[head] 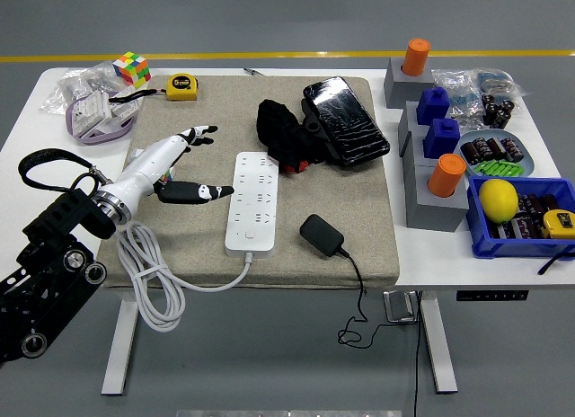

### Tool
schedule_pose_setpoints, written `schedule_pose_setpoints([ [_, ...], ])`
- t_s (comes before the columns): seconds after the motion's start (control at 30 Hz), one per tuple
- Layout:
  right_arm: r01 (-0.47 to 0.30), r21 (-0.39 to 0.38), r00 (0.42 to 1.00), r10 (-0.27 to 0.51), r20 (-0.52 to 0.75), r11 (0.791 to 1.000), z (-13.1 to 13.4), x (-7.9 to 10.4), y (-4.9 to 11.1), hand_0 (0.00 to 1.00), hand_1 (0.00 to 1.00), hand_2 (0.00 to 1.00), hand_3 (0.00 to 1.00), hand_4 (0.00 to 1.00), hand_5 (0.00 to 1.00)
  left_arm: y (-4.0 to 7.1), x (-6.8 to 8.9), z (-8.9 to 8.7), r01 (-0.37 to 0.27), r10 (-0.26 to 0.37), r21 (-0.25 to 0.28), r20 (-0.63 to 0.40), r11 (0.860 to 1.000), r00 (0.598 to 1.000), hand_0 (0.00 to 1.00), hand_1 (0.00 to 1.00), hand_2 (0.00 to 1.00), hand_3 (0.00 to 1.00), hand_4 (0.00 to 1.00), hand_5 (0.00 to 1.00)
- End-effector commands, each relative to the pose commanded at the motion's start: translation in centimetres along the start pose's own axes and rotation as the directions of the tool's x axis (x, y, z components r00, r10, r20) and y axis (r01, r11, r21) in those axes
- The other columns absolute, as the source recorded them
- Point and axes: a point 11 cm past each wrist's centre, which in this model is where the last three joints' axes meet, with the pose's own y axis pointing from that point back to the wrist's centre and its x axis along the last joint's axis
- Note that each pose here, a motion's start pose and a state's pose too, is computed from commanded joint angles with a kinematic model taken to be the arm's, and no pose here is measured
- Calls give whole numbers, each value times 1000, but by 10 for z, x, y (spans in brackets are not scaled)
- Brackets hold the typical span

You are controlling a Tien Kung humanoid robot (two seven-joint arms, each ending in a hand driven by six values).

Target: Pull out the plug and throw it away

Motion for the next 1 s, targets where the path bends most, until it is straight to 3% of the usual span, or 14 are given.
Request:
schedule_pose_setpoints([
  [1.0, -1, 2, 1000, 1, 2, 1000, 0, -1, 0, 568, 644, 669, 559, 957, 451, 0, 0, 0, 0, 0, 0, -3, 1000, 1000, 789, 876, 867, 956, 972, 464],
])
